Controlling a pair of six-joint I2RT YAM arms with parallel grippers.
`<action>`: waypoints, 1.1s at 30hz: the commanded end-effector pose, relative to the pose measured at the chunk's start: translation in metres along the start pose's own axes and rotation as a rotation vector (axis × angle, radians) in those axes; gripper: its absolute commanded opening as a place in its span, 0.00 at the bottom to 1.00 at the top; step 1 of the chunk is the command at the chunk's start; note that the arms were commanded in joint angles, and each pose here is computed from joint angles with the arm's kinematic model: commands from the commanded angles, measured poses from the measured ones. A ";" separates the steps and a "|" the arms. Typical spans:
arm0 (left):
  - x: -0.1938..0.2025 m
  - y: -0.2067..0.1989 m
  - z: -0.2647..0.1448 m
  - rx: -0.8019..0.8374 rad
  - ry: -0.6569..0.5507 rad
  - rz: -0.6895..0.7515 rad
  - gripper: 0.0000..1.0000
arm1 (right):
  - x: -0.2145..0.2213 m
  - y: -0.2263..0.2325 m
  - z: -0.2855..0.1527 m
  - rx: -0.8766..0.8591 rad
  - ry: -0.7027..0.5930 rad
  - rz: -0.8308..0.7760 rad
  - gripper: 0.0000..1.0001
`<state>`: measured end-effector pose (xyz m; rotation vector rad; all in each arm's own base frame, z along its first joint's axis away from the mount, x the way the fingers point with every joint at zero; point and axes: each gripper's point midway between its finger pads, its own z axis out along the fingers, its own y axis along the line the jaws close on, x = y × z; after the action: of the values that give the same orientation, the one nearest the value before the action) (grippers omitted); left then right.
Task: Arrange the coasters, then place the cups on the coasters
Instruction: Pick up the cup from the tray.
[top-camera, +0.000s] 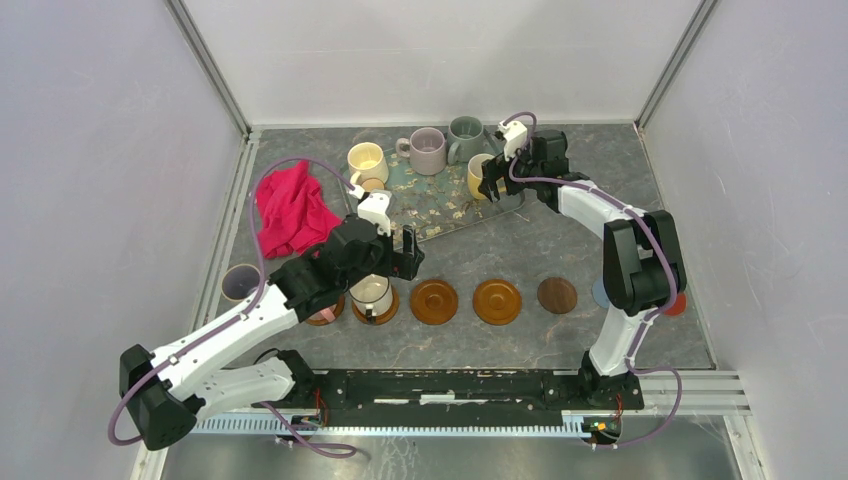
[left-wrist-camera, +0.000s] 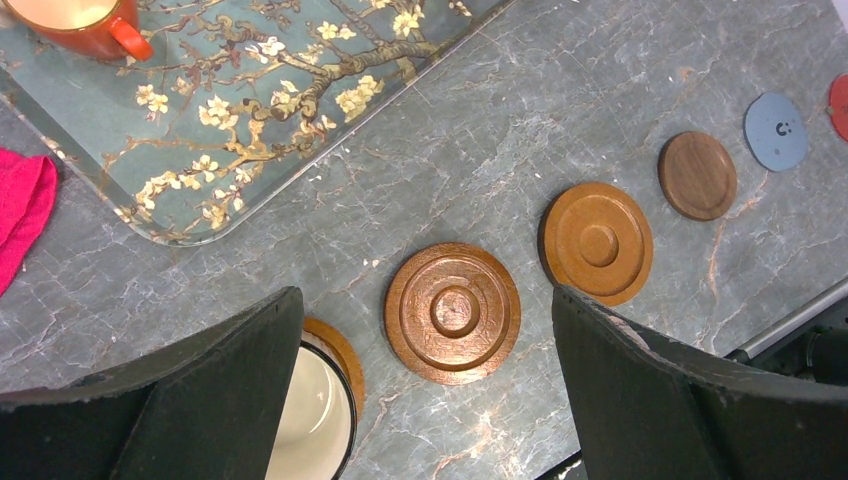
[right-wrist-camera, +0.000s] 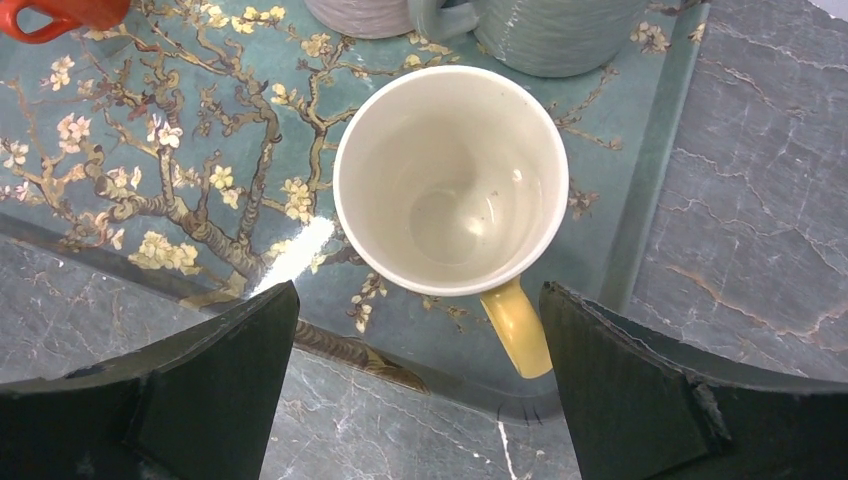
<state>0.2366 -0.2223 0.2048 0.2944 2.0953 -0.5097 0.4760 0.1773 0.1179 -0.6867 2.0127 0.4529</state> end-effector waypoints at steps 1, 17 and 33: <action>-0.010 0.004 0.004 -0.016 -0.041 0.059 1.00 | -0.018 0.006 -0.003 -0.028 -0.044 0.010 0.98; -0.005 0.007 0.006 -0.029 -0.029 0.061 1.00 | -0.021 0.035 -0.012 0.017 -0.026 0.036 0.97; -0.003 0.011 0.007 -0.049 -0.023 0.060 1.00 | 0.002 0.012 -0.023 0.316 0.104 0.063 0.84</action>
<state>0.2399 -0.2195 0.1965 0.2860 2.1127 -0.4703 0.4458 0.1842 0.1097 -0.5340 2.1736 0.2365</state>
